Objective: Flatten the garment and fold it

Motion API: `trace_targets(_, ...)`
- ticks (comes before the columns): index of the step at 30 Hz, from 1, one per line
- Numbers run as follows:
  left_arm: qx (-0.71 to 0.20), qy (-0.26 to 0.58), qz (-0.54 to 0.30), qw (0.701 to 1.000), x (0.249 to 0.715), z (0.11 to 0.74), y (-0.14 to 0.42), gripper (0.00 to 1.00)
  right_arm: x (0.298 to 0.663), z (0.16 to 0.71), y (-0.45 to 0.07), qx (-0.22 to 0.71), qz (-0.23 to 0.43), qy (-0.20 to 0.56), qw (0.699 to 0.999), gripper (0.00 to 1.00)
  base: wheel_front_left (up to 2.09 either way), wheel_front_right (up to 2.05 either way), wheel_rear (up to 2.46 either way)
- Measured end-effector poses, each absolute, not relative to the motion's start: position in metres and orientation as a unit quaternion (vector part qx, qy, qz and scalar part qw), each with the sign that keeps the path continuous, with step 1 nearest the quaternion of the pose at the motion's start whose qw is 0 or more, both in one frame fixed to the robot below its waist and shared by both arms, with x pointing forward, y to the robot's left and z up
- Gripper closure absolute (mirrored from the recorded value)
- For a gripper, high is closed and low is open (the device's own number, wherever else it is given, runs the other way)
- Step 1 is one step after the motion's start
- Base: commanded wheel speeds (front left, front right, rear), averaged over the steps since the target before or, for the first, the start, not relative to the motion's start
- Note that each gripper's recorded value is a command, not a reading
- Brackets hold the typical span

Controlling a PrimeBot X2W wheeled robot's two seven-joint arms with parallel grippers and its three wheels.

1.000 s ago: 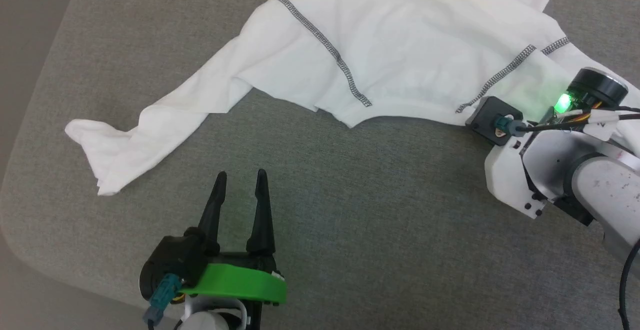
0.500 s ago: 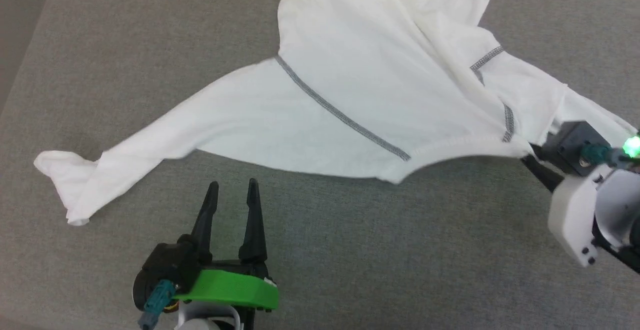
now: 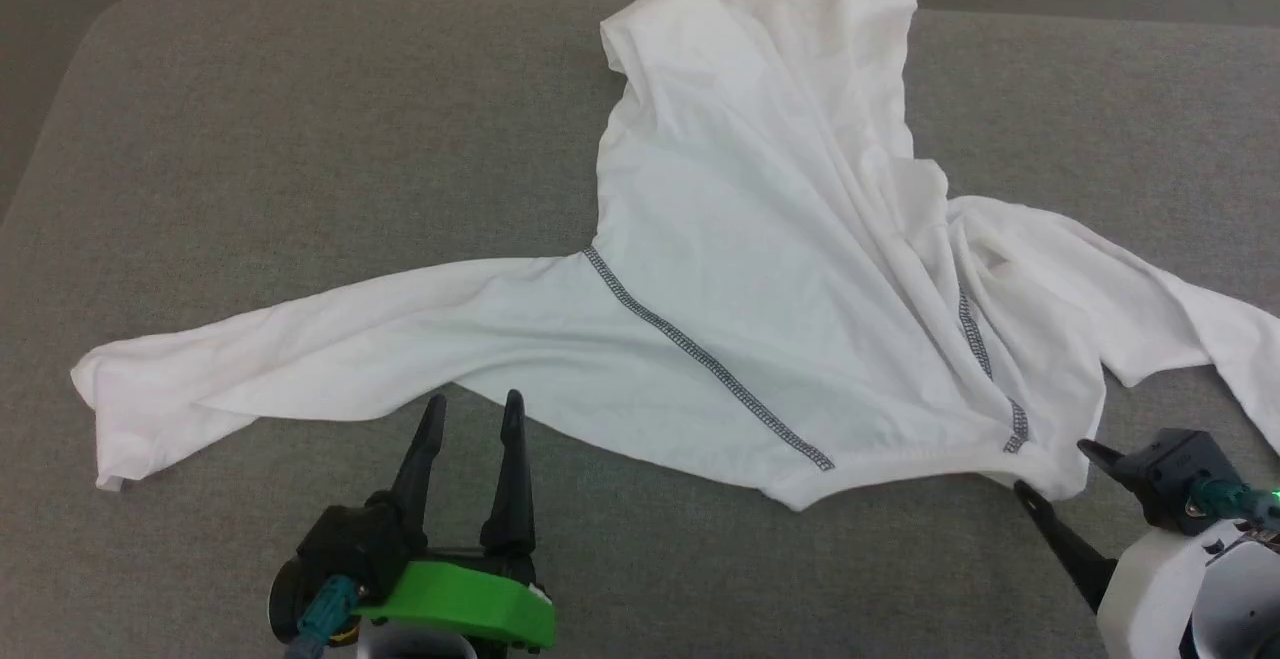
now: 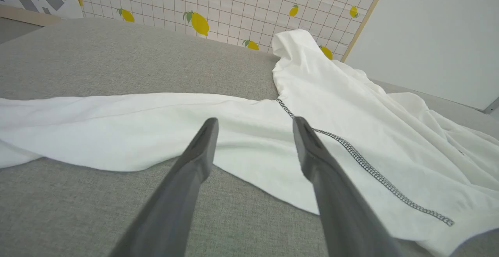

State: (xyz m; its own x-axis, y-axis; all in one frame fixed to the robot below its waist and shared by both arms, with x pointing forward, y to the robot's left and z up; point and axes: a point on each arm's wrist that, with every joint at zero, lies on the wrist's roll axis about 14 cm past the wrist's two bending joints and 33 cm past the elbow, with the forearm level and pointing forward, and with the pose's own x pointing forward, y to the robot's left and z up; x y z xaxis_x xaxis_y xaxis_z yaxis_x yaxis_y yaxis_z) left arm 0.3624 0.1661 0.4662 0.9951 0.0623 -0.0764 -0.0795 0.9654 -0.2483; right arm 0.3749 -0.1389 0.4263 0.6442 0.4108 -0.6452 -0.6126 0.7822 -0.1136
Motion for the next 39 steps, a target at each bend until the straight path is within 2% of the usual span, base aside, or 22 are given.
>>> trace_targets(6, -0.114, 0.017, 0.019, 0.993, 0.361, 0.478, 0.166, 0.0, 0.398, 0.478, -0.139, -0.095, 0.231, 0.188, 0.95, 0.0, 0.0, 0.0, 0.0)
trace_targets(8, -0.097, 0.012, -0.001, 0.995, 0.361, 0.481, 0.161, 0.0, 0.409, 0.508, -0.149, -0.063, 0.187, 0.115, 0.973, 0.0, 0.0, 0.0, 0.0)
trace_targets(11, -0.076, 0.009, -0.031, 0.997, 0.361, 0.484, 0.15, 0.0, 0.417, 0.543, -0.166, -0.035, 0.121, 0.022, 0.992, 0.0, 0.0, 0.0, 0.0)
trace_targets(14, -0.044, 0.016, -0.072, 0.996, 0.361, 0.482, 0.137, 0.0, 0.415, 0.554, -0.179, -0.007, 0.068, -0.027, 0.997, 0.0, 0.0, 0.0, 0.0)
trace_targets(18, 0.011, 0.051, -0.156, 0.986, 0.354, 0.468, 0.108, 0.0, 0.407, 0.545, -0.186, 0.006, 0.04, -0.029, 0.999, 0.0, 0.0, 0.0, 0.0)
trace_targets(22, 0.103, 0.106, -0.261, 0.954, 0.344, 0.443, 0.081, 0.0, 0.403, 0.534, -0.19, 0.009, 0.029, -0.017, 0.999, 0.0, 0.0, 0.0, 0.0)
trace_targets(25, 0.138, 0.127, -0.304, 0.934, 0.345, 0.432, 0.067, 0.0, 0.403, 0.529, -0.192, 0.009, 0.025, -0.009, 1.0, 0.0, 0.0, 0.0, 0.0)
trace_targets(32, 0.197, 0.199, -0.348, 0.895, 0.346, 0.391, 0.061, 0.0, 0.405, 0.521, -0.197, 0.014, 0.017, 0.0, 1.0, 0.0, 0.0, 0.0, 0.0)
trace_targets(39, 0.209, 0.212, -0.338, 0.893, 0.364, 0.377, 0.062, 0.0, 0.404, 0.51, -0.201, 0.019, 0.01, 0.017, 1.0, 0.0, 0.0, 0.0, 0.0)
